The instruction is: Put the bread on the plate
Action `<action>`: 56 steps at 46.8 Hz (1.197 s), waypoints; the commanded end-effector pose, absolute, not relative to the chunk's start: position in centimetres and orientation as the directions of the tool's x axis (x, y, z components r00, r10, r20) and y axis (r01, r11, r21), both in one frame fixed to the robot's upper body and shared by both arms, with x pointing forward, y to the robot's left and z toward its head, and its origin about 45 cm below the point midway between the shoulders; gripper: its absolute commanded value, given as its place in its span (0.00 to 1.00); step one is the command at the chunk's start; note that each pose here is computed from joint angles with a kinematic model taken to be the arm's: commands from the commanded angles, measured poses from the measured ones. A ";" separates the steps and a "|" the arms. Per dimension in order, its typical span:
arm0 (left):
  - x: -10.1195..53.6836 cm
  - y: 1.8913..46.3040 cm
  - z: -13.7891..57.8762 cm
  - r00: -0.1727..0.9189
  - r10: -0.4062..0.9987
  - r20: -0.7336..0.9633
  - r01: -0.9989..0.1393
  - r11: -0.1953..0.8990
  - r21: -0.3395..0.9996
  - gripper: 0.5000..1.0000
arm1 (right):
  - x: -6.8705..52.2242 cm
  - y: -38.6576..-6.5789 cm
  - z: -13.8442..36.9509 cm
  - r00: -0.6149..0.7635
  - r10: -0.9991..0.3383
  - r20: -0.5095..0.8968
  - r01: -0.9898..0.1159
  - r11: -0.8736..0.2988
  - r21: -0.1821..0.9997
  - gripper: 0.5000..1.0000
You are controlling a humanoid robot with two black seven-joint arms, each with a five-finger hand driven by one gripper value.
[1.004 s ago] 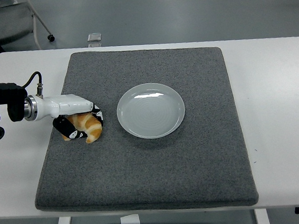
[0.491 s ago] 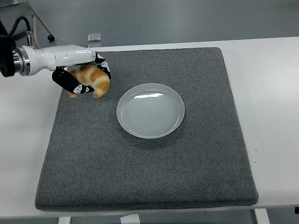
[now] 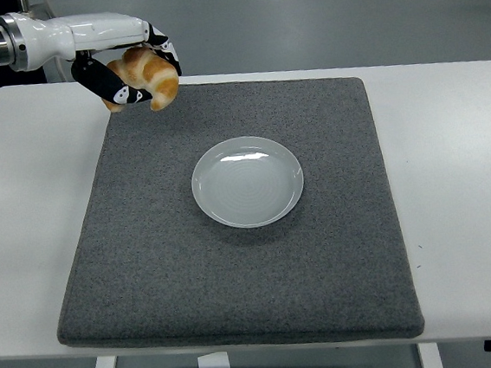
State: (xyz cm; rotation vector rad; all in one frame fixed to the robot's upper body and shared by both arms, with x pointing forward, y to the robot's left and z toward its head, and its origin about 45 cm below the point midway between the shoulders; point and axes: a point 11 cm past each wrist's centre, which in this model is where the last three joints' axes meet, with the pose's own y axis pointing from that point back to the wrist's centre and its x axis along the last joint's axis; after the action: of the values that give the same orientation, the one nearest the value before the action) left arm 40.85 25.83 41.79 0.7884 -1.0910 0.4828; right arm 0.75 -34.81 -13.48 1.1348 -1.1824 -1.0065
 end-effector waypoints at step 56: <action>42.5 12.7 29.1 0.437 -0.128 0.890 -0.551 0.744 0.378 0.00 | 0.8 -34.8 -13.5 0.123 -0.979 0.161 0.003 0.163 0.987 0.86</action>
State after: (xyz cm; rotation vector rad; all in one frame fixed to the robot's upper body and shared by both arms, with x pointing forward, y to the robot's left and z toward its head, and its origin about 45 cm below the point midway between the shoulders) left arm 42.63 12.88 29.92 0.7091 -1.1083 0.3024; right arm 0.74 -34.81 -13.48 1.1350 -1.1824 -1.0066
